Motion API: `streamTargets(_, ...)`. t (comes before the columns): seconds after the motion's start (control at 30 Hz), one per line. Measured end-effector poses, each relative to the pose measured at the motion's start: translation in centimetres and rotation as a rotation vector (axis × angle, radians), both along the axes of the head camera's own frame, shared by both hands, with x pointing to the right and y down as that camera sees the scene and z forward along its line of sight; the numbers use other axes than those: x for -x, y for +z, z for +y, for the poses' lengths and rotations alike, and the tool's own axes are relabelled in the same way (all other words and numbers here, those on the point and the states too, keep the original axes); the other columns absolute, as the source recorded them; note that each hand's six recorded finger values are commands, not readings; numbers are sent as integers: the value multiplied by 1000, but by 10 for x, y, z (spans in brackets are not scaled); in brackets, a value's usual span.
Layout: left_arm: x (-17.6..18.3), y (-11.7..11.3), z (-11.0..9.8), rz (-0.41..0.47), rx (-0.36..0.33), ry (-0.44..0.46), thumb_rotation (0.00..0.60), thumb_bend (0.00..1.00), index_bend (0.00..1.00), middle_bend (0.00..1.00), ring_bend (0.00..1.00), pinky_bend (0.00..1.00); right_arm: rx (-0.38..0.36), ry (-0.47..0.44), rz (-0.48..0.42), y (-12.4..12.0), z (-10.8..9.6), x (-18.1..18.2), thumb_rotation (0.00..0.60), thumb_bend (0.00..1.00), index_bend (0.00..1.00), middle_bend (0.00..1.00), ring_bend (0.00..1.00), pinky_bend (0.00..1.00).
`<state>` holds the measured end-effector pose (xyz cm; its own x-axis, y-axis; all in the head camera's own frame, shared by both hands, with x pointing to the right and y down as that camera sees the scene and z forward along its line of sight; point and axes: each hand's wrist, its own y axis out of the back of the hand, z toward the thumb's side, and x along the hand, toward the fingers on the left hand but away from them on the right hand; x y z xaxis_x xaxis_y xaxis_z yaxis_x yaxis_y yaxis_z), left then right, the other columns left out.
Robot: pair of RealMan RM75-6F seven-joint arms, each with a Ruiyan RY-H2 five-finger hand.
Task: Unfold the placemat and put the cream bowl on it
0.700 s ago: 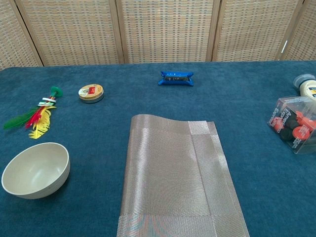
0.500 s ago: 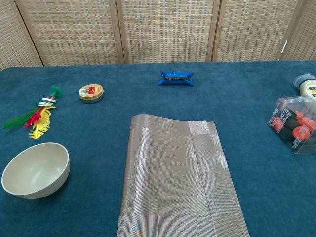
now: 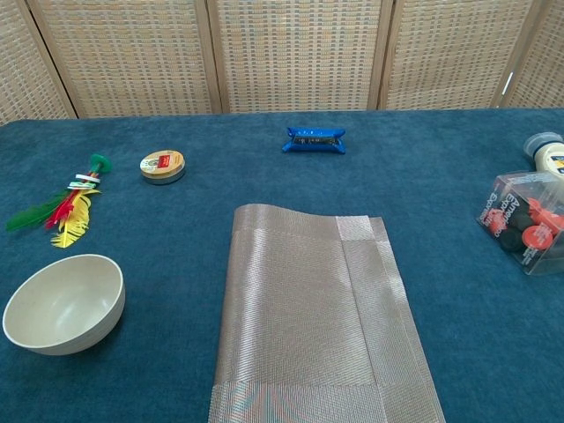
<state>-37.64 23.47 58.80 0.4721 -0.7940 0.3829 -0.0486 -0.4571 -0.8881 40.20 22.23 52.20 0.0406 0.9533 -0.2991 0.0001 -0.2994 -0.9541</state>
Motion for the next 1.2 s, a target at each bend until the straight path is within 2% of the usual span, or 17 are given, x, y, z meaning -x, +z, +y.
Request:
streamTargets(0.13, -16, 28, 13, -15, 20, 128, 600, 104, 316, 0, 0, 0, 5, 6, 5, 2, -1, -2, 600, 0, 0, 0, 0, 0)
streamTargets(0.23, -25, 46, 22, -18, 37, 184, 600, 104, 315, 0, 0, 0, 5, 9, 4, 2, -2, -2, 600, 0, 0, 0, 0, 0)
streamTargets(0.4, -32, 63, 34, -31, 69, 234, 600, 119, 325, 0, 0, 0, 7, 12, -2, 1, -2, -3, 600, 0, 0, 0, 0, 0)
streamTargets(0.5, -36, 72, 41, -42, 90, 254, 600, 170, 354, 0, 0, 0, 7, 12, -7, 0, -2, -3, 600, 0, 0, 0, 0, 0)
streamTargets(0.7, -45, 86, 38, -50, 92, 248, 600, 281, 434, 0, 0, 0, 6, 14, -14, -2, -2, -4, 600, 0, 0, 0, 0, 0)
streamTargets(0.9, -44, 96, 31, -82, 98, 222, 600, 475, 541, 0, 0, 0, 12, 19, -21, -1, -3, -5, 600, 0, 0, 0, 0, 0)
streamTargets(1.03, -40, 98, 25, -83, 99, 190, 600, 491, 603, 0, 0, 0, 19, 20, -31, 0, -2, -4, 600, 0, 0, 0, 0, 0)
streamTargets(1.2, -31, 96, 12, -78, 86, 143, 600, 491, 631, 0, 0, 0, 24, 17, -36, 0, -2, -3, 600, 0, 0, 0, 0, 0)
